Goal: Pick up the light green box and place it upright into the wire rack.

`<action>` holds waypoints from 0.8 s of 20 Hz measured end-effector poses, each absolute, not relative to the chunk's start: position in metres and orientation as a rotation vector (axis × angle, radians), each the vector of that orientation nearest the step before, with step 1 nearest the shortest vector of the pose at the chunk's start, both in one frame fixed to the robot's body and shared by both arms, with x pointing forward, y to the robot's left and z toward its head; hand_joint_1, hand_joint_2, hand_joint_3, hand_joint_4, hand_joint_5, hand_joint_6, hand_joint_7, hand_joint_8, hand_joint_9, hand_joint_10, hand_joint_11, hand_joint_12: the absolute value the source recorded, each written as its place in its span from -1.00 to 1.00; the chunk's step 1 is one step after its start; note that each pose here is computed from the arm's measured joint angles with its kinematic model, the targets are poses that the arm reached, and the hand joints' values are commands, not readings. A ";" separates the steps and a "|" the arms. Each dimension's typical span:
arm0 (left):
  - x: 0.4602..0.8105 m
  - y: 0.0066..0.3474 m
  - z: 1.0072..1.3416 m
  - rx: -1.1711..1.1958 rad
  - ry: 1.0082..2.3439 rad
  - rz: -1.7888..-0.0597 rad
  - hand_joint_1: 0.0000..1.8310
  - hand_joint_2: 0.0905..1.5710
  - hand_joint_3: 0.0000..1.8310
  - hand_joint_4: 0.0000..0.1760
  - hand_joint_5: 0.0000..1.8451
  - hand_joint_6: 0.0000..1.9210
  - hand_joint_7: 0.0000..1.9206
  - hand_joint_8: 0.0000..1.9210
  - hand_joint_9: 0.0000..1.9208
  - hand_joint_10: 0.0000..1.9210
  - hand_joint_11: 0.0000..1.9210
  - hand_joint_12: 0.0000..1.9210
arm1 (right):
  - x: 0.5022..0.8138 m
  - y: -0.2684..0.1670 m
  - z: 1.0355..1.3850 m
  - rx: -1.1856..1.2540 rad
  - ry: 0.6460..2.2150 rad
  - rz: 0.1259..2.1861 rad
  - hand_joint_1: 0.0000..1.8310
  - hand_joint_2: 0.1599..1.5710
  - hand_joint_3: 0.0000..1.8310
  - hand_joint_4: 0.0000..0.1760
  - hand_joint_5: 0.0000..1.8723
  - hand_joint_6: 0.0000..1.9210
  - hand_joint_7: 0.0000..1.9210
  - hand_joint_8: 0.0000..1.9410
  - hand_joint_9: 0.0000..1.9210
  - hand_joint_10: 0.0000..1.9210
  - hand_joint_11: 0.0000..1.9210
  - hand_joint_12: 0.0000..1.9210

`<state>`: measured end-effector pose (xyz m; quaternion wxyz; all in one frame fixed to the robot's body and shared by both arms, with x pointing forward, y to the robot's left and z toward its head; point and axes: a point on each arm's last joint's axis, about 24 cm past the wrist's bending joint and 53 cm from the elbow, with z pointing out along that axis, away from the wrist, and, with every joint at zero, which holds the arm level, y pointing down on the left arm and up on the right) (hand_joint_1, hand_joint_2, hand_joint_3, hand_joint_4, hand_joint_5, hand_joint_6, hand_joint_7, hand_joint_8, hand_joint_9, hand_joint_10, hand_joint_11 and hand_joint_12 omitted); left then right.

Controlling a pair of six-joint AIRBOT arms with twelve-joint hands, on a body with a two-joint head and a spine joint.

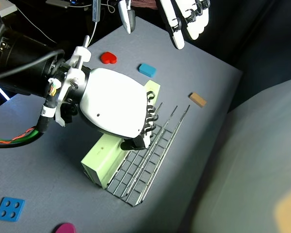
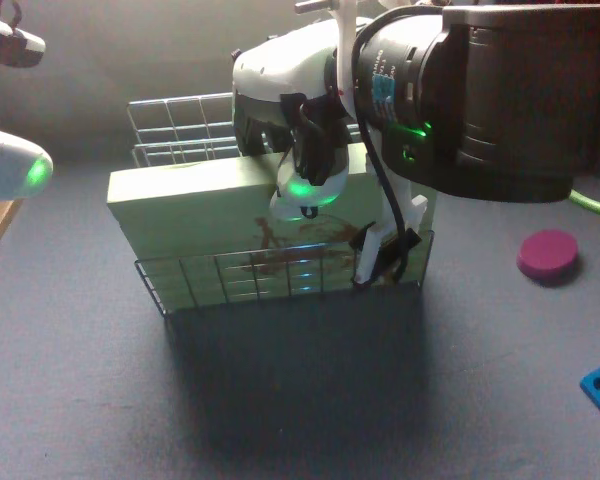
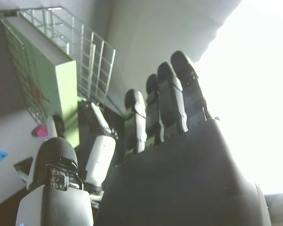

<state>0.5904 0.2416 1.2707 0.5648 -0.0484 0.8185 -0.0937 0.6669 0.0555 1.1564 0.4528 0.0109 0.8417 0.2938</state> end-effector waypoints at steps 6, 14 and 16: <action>0.590 0.236 1.271 -0.106 1.926 -0.240 -0.81 0.50 -1.00 0.03 -0.80 -1.00 -0.85 -1.00 -0.83 -1.00 -1.00 -0.44 | 0.668 0.054 1.157 0.027 2.075 0.722 0.21 0.44 -1.00 -1.00 -0.09 0.21 -0.18 -0.28 -0.27 -0.19 -0.34 0.46; 0.590 0.235 1.270 -0.104 1.929 -0.246 -0.81 0.51 -1.00 0.03 -0.80 -1.00 -0.86 -1.00 -0.84 -1.00 -1.00 -0.43 | 0.667 0.047 1.160 0.021 2.066 0.716 -0.06 0.16 -1.00 -1.00 -0.52 -1.00 -0.45 -1.00 -0.51 -1.00 -0.83 0.14; 0.590 0.235 1.270 -0.105 1.930 -0.247 -0.81 0.50 -1.00 0.02 -0.80 -1.00 -0.86 -1.00 -0.83 -1.00 -1.00 -0.44 | 0.662 0.046 1.168 0.009 2.058 0.721 -0.12 0.16 -1.00 -1.00 -0.56 -1.00 -0.54 -1.00 -0.56 -1.00 -0.87 0.13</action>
